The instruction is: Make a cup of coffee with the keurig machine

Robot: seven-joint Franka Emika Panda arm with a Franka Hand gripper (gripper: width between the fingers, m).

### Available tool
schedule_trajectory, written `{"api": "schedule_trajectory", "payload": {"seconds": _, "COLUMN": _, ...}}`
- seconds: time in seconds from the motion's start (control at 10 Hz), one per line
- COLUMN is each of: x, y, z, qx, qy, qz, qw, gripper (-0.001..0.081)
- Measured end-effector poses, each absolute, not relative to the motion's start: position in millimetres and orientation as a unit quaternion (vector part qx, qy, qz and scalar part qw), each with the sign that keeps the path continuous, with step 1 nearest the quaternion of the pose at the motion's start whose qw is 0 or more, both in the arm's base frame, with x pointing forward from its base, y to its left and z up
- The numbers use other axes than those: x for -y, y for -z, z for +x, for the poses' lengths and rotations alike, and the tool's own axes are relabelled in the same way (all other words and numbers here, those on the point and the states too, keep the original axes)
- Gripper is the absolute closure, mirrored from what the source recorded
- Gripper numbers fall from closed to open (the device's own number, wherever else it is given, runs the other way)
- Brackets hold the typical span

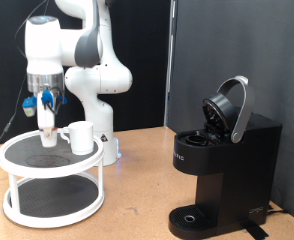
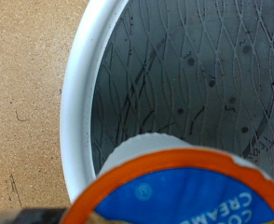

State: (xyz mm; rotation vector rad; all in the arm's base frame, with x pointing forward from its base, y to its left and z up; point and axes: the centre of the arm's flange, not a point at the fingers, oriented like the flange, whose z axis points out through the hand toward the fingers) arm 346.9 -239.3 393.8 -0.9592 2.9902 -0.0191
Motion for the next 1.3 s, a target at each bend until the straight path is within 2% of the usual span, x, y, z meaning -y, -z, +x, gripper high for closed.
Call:
{"api": "schedule_trajectory", "payload": {"seconds": 0.2, "x": 238, "y": -392, "z": 349, "qx": -0.952, "qy": 0.003, "qz": -0.305, "qw": 0.012, "gripper": 0.0417}}
{"api": "schedule_trajectory", "payload": {"seconds": 0.6, "x": 218, "y": -427, "z": 379, "qx": -0.93, "qy": -0.07, "qz": -0.339, "qw": 0.121, "gripper": 0.0417}}
{"api": "schedule_trajectory", "payload": {"seconds": 0.8, "x": 196, "y": -442, "z": 398, "qx": -0.921, "qy": -0.1, "qz": -0.351, "qw": 0.136, "gripper": 0.0417}}
{"api": "schedule_trajectory", "payload": {"seconds": 1.0, "x": 181, "y": -447, "z": 416, "qx": -0.928, "qy": -0.105, "qz": -0.336, "qw": 0.122, "gripper": 0.0417}}
{"api": "schedule_trajectory", "payload": {"seconds": 1.3, "x": 183, "y": -447, "z": 414, "qx": -0.915, "qy": -0.131, "qz": -0.349, "qw": 0.151, "gripper": 0.0417}}
